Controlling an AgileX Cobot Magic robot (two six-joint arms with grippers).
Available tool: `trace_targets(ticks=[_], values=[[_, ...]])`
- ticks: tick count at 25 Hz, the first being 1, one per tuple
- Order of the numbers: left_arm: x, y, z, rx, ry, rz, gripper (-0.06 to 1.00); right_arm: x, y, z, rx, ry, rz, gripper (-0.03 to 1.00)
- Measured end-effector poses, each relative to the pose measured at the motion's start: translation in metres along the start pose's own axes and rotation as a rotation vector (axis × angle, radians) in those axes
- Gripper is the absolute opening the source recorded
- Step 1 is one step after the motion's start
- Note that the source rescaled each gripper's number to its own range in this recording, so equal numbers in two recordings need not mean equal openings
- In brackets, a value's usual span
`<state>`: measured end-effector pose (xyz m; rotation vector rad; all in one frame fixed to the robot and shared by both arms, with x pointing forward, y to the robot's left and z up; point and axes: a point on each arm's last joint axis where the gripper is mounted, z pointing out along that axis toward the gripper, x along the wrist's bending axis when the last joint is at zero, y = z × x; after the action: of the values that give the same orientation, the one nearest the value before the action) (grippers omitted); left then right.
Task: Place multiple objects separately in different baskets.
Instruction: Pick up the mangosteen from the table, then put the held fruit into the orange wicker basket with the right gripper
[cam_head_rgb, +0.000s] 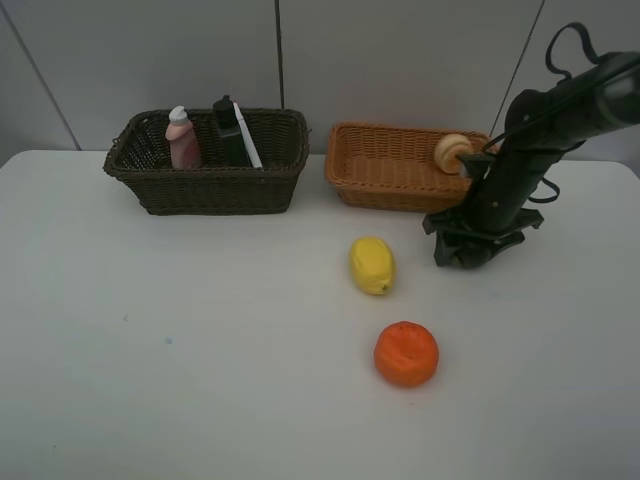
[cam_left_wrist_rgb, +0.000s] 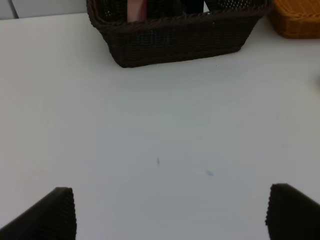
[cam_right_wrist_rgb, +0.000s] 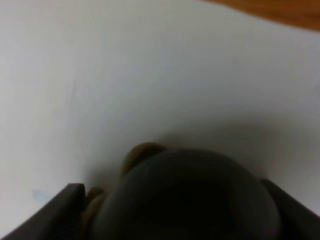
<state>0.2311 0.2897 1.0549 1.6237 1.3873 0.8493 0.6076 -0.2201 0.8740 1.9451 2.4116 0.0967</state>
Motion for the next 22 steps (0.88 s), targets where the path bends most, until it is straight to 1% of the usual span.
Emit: trace_targets(ticks=[4,7,9,11,15,16,19,22], values=[[0.000,0.000,0.000,0.000,0.000,0.000,1.00,0.000,-0.003,-0.011,0.007,0.000,0.001,0.32],[0.000,0.000,0.000,0.000,0.000,0.000,1.00,0.000,0.003,-0.041,-0.083,-0.001,0.003,0.32],[0.000,0.000,0.000,0.000,0.000,0.000,1.00,0.000,0.015,-0.066,-0.161,-0.002,0.004,0.32],[0.000,0.000,0.000,0.000,0.000,0.000,1.00,0.000,0.029,-0.083,-0.216,-0.001,0.004,0.32],[0.000,0.000,0.000,0.000,0.000,0.000,1.00,-0.001,0.061,-0.099,-0.306,-0.001,0.011,0.32],[0.000,0.000,0.000,0.000,0.000,0.000,1.00,-0.002,0.069,-0.098,-0.313,-0.002,0.013,0.32],[0.000,0.000,0.000,0.000,0.000,0.000,1.00,-0.005,0.088,-0.086,-0.287,-0.010,0.013,0.32],[0.000,0.000,0.000,0.000,0.000,0.000,1.00,-0.010,0.099,-0.078,-0.259,-0.058,-0.012,0.32]])
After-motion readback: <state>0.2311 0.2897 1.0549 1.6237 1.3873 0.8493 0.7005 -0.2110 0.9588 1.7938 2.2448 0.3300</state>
